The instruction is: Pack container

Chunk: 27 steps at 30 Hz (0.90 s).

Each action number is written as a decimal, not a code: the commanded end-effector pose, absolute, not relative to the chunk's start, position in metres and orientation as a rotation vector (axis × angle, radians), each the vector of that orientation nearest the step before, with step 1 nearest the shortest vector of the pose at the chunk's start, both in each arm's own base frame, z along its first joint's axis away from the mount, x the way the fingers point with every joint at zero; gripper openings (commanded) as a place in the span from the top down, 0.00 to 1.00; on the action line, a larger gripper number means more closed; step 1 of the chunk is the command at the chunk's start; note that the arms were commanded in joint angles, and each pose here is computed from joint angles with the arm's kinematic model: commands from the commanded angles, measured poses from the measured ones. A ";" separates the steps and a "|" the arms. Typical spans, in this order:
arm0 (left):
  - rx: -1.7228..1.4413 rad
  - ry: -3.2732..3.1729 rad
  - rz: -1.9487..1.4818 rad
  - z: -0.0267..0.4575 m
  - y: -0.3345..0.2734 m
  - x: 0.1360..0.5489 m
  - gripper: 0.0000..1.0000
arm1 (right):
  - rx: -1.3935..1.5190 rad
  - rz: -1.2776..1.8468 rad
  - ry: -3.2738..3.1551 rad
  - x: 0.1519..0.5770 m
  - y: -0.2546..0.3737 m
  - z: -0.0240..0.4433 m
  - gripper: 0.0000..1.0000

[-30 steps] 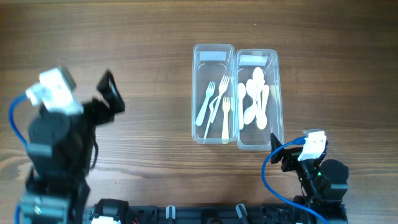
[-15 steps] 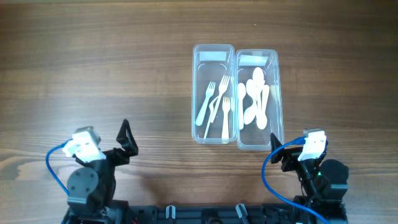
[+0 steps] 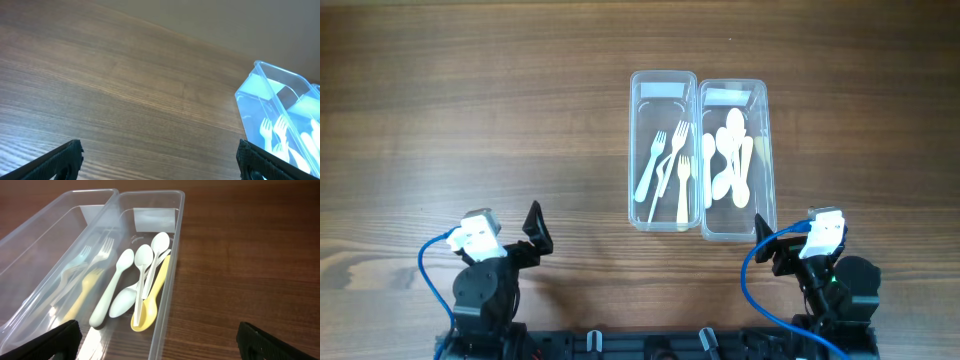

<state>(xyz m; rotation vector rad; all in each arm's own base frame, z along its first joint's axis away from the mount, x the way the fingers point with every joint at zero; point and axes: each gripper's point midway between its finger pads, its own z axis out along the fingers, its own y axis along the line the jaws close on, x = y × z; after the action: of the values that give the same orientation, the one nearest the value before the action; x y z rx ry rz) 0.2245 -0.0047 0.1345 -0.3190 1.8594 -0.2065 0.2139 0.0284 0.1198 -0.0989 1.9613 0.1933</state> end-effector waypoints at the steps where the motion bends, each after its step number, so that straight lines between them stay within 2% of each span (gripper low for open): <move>1: -0.316 1.852 -0.218 0.131 -0.006 0.226 0.00 | -0.096 0.183 1.954 0.214 0.027 0.119 0.00; 27: -0.276 1.866 -0.266 0.130 -0.016 0.226 0.00 | -0.096 0.183 1.954 0.214 0.027 0.119 0.00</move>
<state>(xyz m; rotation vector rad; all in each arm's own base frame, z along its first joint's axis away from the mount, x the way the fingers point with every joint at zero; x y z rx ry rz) 0.2253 -0.0117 0.1298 -0.2920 1.8708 -0.2418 0.2138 0.0284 0.1197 -0.0989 1.9617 0.1934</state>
